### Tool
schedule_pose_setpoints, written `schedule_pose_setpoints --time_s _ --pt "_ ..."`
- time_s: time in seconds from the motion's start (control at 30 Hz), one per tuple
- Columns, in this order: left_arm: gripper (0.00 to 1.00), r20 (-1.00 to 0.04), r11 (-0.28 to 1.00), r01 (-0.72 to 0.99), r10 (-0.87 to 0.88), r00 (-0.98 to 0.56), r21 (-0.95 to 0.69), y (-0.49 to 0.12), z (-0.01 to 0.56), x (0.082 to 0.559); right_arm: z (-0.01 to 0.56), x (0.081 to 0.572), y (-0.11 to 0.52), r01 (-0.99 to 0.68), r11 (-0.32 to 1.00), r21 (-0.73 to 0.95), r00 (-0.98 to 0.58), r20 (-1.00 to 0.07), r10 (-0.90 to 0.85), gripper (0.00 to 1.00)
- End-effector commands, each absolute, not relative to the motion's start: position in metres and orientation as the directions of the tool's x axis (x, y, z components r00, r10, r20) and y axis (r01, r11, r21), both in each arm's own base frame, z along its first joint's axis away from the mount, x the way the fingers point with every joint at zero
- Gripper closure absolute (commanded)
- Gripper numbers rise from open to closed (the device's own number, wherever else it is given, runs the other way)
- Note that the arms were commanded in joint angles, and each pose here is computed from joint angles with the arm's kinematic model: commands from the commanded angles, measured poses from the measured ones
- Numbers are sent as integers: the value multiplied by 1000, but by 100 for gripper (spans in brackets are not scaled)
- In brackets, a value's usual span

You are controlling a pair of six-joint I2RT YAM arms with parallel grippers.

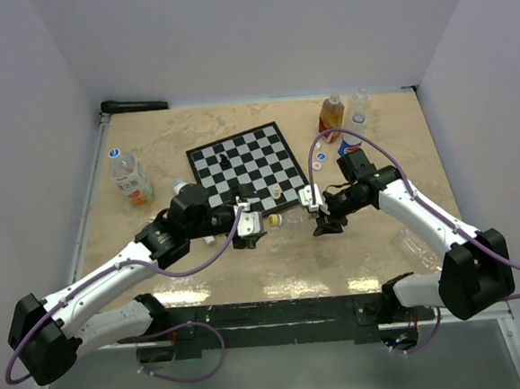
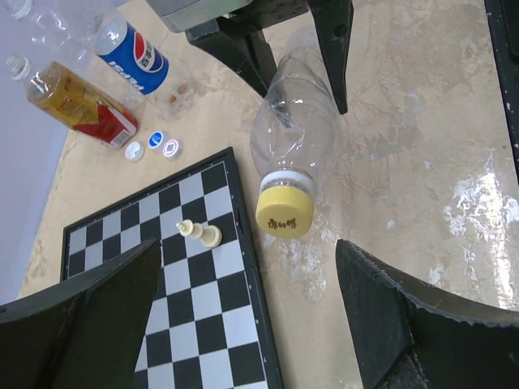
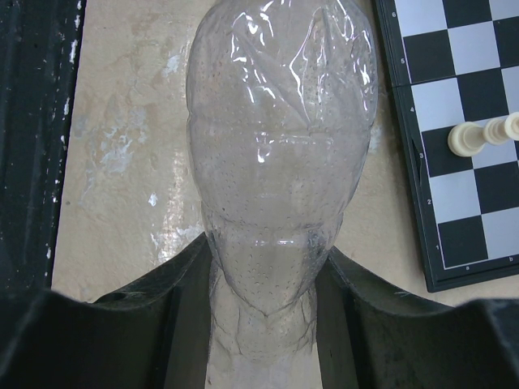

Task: Unscrew the bottle caps
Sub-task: Unscrew the bottle cap from the plastic bottle.

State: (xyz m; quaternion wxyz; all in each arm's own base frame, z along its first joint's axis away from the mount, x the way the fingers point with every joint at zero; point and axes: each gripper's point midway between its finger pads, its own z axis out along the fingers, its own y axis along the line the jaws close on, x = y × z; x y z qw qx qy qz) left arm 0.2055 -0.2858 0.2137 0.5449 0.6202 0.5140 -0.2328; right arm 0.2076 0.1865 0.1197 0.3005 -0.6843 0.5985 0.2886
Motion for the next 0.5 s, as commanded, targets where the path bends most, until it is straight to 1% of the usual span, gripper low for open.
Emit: schedule_pose_setpoints --time_s 0.0,0.13,0.23,0.47 --pt "9 -833 78 854 278 478 515 -306 234 207 124 206 188 -992 -104 -68 119 -762 -636 98" --pt "15 -848 56 873 274 454 485 -313 225 207 123 205 187 -992 -105 -66 118 -761 -638 98" --pt "24 -857 51 887 289 427 459 -316 218 209 123 205 187 -992 -105 -63 116 -761 -639 98" --pt "35 -867 18 905 297 401 425 -319 208 206 123 205 187 -993 -104 -62 114 -761 -639 98"
